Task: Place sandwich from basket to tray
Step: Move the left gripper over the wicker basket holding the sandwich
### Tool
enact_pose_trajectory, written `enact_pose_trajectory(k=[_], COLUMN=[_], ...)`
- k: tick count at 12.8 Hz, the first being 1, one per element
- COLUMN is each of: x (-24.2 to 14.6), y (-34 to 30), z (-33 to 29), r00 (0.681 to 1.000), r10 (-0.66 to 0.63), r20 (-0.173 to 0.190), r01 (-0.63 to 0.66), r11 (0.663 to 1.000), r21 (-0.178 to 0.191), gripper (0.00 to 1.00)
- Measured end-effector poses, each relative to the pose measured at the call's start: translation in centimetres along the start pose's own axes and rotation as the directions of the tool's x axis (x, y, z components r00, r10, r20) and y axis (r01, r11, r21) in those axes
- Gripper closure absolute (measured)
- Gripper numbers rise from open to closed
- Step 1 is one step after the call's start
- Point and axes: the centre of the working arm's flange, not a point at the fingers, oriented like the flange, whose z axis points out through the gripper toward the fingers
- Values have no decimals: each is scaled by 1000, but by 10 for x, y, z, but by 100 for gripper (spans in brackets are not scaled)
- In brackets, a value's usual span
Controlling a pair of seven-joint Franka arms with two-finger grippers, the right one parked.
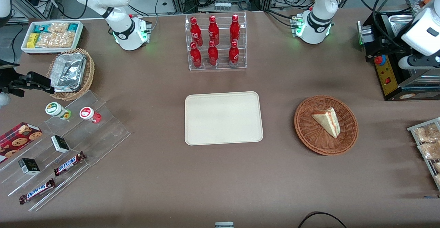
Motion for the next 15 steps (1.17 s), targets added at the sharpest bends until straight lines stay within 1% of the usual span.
enact_pose_trajectory(k=[6, 8, 9, 11, 13, 15], x=[-3, 2, 8, 26, 45, 59], y=[3, -13, -27, -54, -80, -94], z=[-4, 0, 8, 40, 87, 131], r00=[1000, 1000, 999, 995, 986, 970], r10=[9, -23, -49, -96, -155, -231], r20=[-7, -11, -19, -37, -63, -70], r01=[-9, 23, 48, 95, 153, 229], r11=[1000, 1000, 999, 995, 988, 973], r21=[2, -2, -6, -14, -23, -32], gripper=[0, 0, 0, 0, 0, 0])
